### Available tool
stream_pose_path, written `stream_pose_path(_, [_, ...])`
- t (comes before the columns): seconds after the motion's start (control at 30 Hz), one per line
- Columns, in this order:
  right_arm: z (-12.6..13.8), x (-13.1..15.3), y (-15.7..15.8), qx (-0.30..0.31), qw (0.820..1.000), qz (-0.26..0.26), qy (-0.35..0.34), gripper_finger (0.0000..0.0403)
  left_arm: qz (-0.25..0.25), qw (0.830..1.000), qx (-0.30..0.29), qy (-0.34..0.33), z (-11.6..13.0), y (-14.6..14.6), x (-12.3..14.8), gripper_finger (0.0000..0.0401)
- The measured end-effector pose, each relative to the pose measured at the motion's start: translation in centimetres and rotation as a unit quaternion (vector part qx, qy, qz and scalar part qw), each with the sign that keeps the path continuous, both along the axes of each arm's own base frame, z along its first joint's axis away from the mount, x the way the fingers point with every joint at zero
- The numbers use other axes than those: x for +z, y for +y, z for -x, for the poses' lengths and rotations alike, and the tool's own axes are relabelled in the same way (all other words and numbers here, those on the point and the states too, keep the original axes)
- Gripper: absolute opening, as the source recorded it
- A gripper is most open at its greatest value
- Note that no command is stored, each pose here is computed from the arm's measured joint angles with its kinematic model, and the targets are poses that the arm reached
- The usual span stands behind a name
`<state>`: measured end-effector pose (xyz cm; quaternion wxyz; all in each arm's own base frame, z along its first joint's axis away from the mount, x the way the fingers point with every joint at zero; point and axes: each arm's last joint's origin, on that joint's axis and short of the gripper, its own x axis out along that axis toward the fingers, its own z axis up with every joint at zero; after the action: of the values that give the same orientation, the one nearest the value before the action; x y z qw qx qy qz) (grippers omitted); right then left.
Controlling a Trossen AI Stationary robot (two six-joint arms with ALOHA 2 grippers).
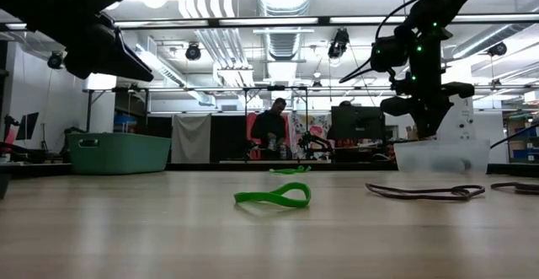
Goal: Sort rubber bands into baskets
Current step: Put the black rubber band into the transparent bin, then put the green rubber band into the yellow bin
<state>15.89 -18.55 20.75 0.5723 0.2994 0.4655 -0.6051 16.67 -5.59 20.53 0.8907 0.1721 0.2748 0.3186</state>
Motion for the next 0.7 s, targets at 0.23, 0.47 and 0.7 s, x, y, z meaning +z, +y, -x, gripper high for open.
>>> stream_pose_path(0.23, [0.0, 0.0, 0.0, -0.001, 1.0, 0.002, 0.0, 0.0159, 0.003, 1.0, 0.0, -0.007, -0.1, 0.0, 0.1, 0.0146])
stream_pose_path(0.47, [-0.7, 0.4, 0.8, 0.022, 1.0, 0.0, -0.015, 0.0187, 0.005, 1.0, 0.0, -0.01, -0.1, -0.1, 0.1, 0.0146])
stream_pose_path(0.7, [-2.8, 2.6, 4.7, 0.087, 0.993, 0.067, -0.043, 0.0176, 0.022, 0.999, -0.003, -0.025, -0.3, -0.2, 0.2, 0.0146])
